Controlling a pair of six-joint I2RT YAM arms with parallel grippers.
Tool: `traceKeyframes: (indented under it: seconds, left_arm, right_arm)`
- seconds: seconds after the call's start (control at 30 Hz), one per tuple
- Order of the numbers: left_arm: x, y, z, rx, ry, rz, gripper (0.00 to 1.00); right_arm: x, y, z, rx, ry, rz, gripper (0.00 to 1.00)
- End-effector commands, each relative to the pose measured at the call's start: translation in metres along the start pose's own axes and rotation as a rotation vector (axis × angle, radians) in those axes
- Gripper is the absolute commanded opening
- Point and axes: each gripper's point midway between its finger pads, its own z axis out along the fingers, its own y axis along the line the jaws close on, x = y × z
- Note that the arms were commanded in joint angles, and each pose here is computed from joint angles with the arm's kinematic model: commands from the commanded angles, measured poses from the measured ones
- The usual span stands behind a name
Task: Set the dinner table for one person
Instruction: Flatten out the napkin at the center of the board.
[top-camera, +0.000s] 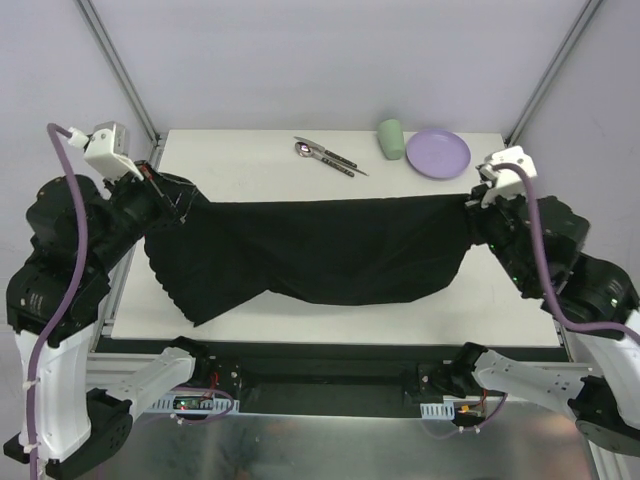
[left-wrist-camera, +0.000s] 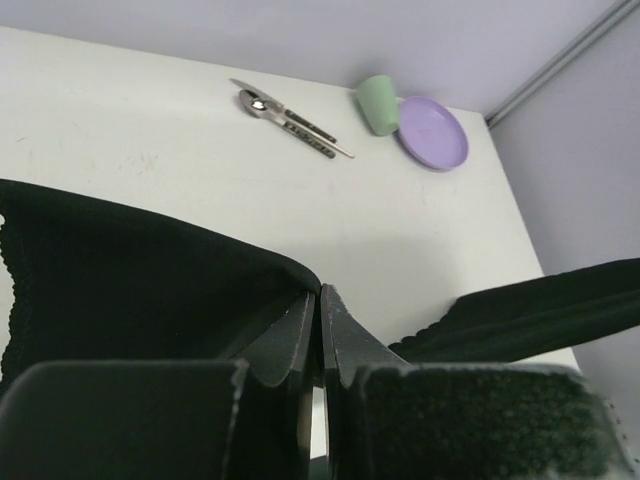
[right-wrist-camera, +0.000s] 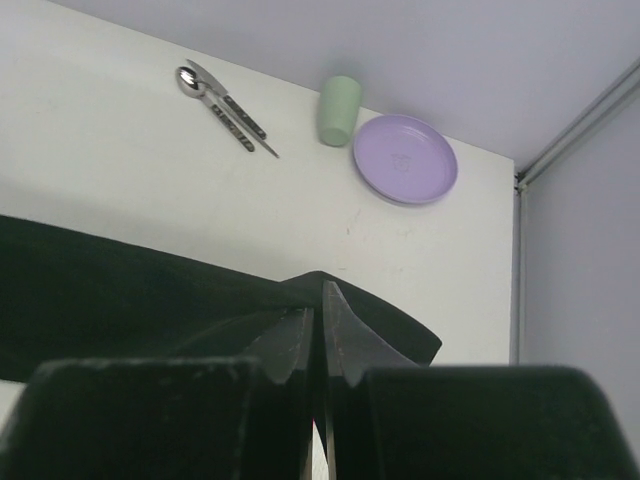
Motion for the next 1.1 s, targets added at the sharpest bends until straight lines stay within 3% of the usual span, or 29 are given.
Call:
traceKeyframes:
  seconds: [0.0,0.23,0.5,0.7,0.8,0.93,1.03,1.07]
  left_arm:
    - [-0.013,0.016,0.036,-0.089,-0.045,0.055,0.00]
    - [-0.013,0.032,0.116,-0.156,-0.026,0.128,0.00]
    - [-0.061,0.035,0.199,-0.153,-0.074,0.194,0.00]
    - [-0.119,0.030,0.208,-0.131,-0.210,0.223,0.00]
    - [-0.130,0.026,0.198,-0.112,-0.263,0.231,0.00]
    - [-0.120,0.023,0.174,-0.095,-0.268,0.205,0.00]
    - [-0.097,0.025,0.148,-0.081,-0.253,0.179,0.00]
    - [-0.073,0.036,0.152,-0.100,-0.199,0.166,0.00]
  right_arm:
    - [-0.007,-0.009,0.035,0.179,-0.007,-0.004,0.01]
    - [0.005,0.003,0.115,0.281,0.081,-0.078,0.01]
    - [-0.037,-0.056,0.172,0.400,0.007,0.000,0.01]
    - [-0.074,-0.074,0.176,0.435,-0.117,0.006,0.01]
    - [-0.084,-0.076,0.168,0.436,-0.170,0.026,0.01]
    - [-0.078,-0.067,0.145,0.374,-0.176,0.065,0.01]
    - [-0.056,-0.054,0.123,0.313,-0.146,0.095,0.01]
    - [-0.045,-0.050,0.115,0.292,-0.116,0.095,0.01]
